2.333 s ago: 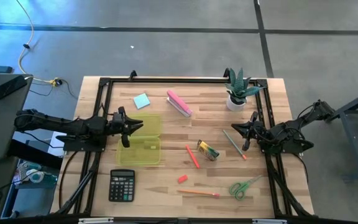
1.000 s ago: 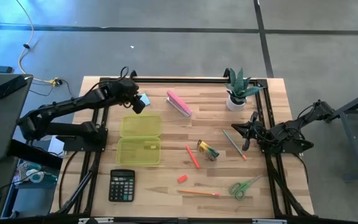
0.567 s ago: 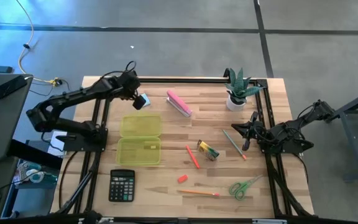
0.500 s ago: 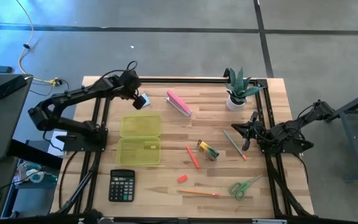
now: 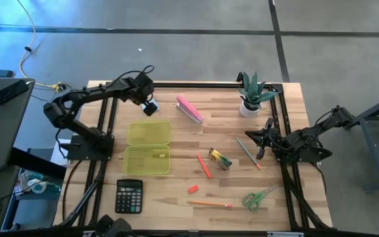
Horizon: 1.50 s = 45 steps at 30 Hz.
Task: Pack school essentials
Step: Put the blue sticky notes into the yellow supply box
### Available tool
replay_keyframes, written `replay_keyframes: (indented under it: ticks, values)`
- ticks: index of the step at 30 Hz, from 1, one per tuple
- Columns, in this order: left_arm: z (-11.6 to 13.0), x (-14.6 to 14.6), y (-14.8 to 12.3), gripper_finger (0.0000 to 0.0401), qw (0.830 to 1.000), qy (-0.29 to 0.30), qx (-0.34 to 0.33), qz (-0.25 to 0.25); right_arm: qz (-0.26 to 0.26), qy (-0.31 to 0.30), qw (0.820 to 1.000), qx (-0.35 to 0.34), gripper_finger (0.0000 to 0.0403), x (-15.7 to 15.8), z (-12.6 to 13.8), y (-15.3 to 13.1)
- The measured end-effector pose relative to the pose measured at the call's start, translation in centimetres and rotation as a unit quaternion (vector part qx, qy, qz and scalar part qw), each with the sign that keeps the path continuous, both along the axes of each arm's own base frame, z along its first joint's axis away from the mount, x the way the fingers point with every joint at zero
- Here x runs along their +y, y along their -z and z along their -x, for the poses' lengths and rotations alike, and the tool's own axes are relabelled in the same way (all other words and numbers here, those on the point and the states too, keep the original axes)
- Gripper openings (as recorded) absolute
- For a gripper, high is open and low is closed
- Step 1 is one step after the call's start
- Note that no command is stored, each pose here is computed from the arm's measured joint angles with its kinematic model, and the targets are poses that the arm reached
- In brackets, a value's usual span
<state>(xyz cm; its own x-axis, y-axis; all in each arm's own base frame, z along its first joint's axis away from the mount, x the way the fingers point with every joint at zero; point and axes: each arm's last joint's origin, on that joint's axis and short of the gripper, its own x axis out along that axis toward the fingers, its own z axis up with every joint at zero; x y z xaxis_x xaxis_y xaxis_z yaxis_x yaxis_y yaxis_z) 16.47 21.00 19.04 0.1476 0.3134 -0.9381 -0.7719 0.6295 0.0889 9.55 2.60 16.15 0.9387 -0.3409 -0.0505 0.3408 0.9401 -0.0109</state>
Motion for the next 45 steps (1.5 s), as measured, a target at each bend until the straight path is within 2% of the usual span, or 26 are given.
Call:
replay_keyframes:
  ticks: [5,20,45]
  values:
    - [-0.5,0.7,0.6,0.04,1.0,0.02,0.017,0.008,0.0,0.0,1.0,0.0,0.0,0.0,0.0,0.0]
    - [-1.6,2.8,2.1,0.04,0.996,0.021,0.064,0.06,0.0,0.0,1.0,0.0,0.0,0.0,0.0,0.0]
    - [-2.4,4.4,4.9,0.04,0.992,0.02,0.086,0.093,0.0,0.0,1.0,0.0,0.0,0.0,0.0,0.0]
